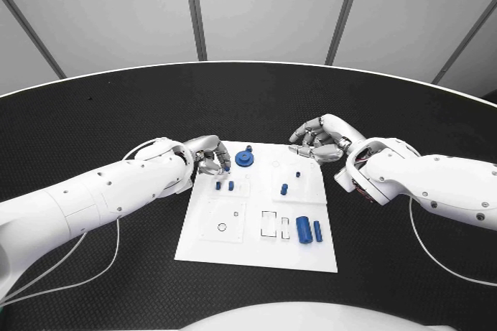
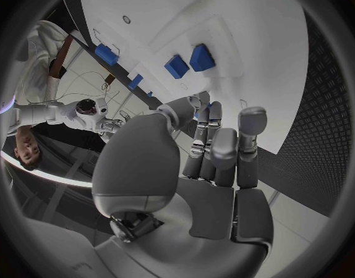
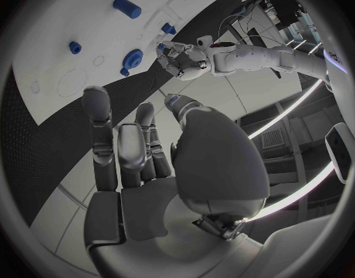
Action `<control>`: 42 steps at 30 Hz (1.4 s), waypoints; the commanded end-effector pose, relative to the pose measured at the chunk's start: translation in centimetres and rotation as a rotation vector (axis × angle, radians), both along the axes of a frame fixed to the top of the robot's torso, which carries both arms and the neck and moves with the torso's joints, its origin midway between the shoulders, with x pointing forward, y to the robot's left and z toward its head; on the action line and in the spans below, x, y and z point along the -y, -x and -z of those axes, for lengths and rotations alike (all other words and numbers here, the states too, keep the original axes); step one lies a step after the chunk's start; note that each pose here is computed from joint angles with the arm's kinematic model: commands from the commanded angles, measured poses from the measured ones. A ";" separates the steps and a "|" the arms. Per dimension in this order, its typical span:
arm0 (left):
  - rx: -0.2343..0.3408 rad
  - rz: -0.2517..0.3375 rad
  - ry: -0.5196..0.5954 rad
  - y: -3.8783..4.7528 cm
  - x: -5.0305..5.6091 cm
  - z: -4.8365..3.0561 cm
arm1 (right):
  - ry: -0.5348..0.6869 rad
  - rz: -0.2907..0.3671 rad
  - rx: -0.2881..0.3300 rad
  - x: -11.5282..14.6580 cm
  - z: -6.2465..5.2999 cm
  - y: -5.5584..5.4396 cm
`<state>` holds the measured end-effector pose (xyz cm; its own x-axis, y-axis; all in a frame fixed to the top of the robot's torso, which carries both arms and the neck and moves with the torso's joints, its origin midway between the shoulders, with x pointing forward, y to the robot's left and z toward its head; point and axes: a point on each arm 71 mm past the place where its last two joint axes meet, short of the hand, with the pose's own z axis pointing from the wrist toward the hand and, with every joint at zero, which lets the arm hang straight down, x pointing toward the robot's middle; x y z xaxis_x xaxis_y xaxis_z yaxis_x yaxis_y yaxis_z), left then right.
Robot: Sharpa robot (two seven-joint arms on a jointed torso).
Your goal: Assemble the parts on the task board
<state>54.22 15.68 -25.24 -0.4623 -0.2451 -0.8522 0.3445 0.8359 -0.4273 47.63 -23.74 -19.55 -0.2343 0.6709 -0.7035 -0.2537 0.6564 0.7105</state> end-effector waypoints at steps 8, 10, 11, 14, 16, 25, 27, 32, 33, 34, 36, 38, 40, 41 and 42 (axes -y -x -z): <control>-0.006 0.000 0.044 0.18 0.3 -0.17 | 0.000 -0.001 0.000 0.0 0.0 0.0; -0.004 0.000 0.049 0.19 0.3 -0.20 | 0.000 0.000 0.000 0.0 0.0 0.0; -0.003 0.000 0.052 0.19 0.4 -0.22 | 0.000 0.000 0.000 0.0 0.0 0.0; -0.002 0.001 0.055 0.18 0.4 -0.24 | 0.000 -0.001 0.000 0.0 0.0 0.0; -0.003 0.001 0.056 0.16 0.5 -0.22 | 0.000 -0.001 0.000 0.0 0.0 0.0; -0.012 -0.003 0.049 0.05 0.4 -0.12 | 0.000 0.000 0.000 0.0 0.0 0.0; -0.014 -0.003 0.048 0.04 0.4 -0.10 | 0.000 0.000 0.000 0.0 0.0 0.1; -0.017 0.000 0.047 0.01 0.6 -0.06 | -0.001 0.000 0.000 0.0 0.0 0.1; -0.017 0.000 0.047 0.00 0.6 -0.06 | -0.001 0.000 0.000 0.0 0.0 0.1; -0.018 0.000 0.046 0.00 0.6 -0.05 | -0.001 0.000 0.000 0.0 0.0 0.1; -0.021 0.001 0.045 -0.02 0.6 -0.02 | -0.001 0.000 0.000 0.0 0.0 0.1; -0.023 0.001 0.043 -0.03 0.6 0.00 | -0.001 0.000 0.000 0.0 0.0 0.1; -0.027 0.001 0.041 -0.04 0.6 0.04 | -0.001 0.000 0.000 0.0 0.0 0.1; -0.028 0.001 0.040 -0.04 0.6 0.05 | -0.001 0.000 0.000 0.0 0.0 0.1; -0.030 0.001 0.039 -0.04 0.6 0.06 | -0.001 0.000 0.000 0.0 0.0 0.1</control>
<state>54.26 15.06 -25.29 -0.4866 -0.2782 -0.8282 0.3321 0.8179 -0.4698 47.55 -23.77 -19.52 -0.2344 0.6714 -0.7030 -0.2535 0.6559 0.7110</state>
